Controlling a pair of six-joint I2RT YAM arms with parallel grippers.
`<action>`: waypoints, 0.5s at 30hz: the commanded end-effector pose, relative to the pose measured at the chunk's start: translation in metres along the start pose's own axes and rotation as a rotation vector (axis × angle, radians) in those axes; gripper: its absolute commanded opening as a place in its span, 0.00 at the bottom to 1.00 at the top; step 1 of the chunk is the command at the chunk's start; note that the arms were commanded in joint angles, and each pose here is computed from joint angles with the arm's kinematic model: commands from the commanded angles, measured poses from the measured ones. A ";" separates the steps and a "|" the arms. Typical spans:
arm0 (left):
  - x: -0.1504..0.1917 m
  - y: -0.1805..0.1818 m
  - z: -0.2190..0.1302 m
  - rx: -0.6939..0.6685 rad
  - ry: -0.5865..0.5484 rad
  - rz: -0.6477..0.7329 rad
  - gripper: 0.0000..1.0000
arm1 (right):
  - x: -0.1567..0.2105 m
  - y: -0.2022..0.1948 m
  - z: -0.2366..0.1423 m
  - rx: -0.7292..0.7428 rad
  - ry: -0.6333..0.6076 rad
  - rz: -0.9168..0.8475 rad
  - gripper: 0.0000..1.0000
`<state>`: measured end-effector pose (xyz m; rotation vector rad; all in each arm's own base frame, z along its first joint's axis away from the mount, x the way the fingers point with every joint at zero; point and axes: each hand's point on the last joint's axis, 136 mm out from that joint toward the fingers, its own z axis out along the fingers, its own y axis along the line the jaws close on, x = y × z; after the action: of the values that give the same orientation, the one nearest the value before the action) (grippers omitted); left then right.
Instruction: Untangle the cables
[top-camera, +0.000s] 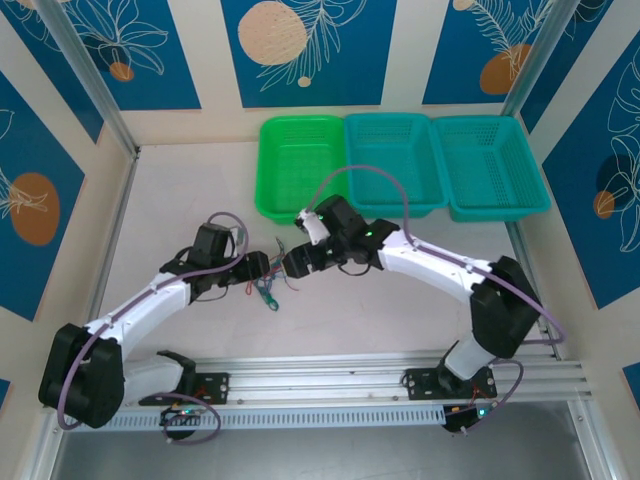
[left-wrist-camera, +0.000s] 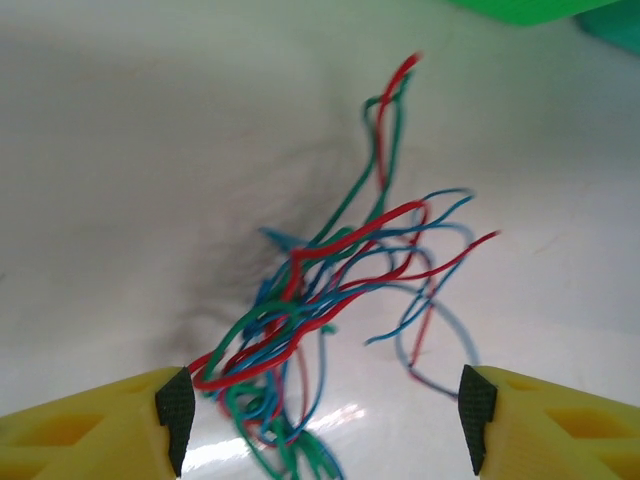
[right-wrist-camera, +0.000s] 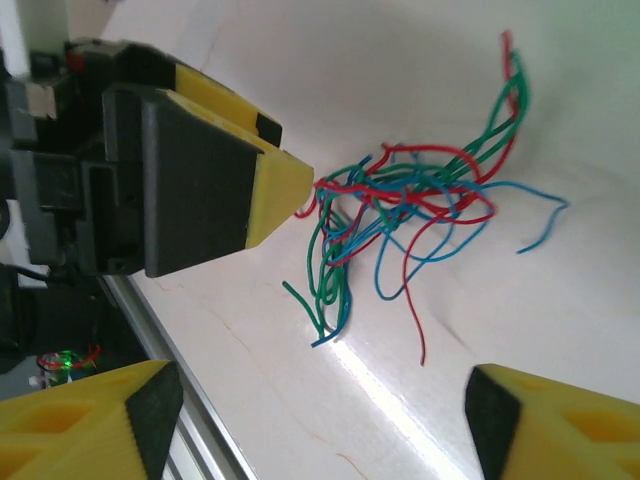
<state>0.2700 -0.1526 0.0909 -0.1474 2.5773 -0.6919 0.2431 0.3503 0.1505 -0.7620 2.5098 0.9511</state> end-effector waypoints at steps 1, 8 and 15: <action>0.008 0.013 -0.004 -0.067 0.020 -0.033 0.72 | 0.014 -0.005 0.029 -0.003 0.050 -0.017 0.71; 0.005 0.012 -0.001 -0.060 0.009 -0.033 0.72 | 0.035 -0.024 0.083 0.074 0.120 -0.074 0.69; 0.004 -0.007 0.020 0.044 0.073 -0.034 0.73 | 0.061 -0.048 0.103 0.165 0.173 -0.126 0.53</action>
<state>0.2672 -0.1526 0.0701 -0.1875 2.6547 -0.6765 0.2328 0.3735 0.0315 -0.9522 2.6359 0.7153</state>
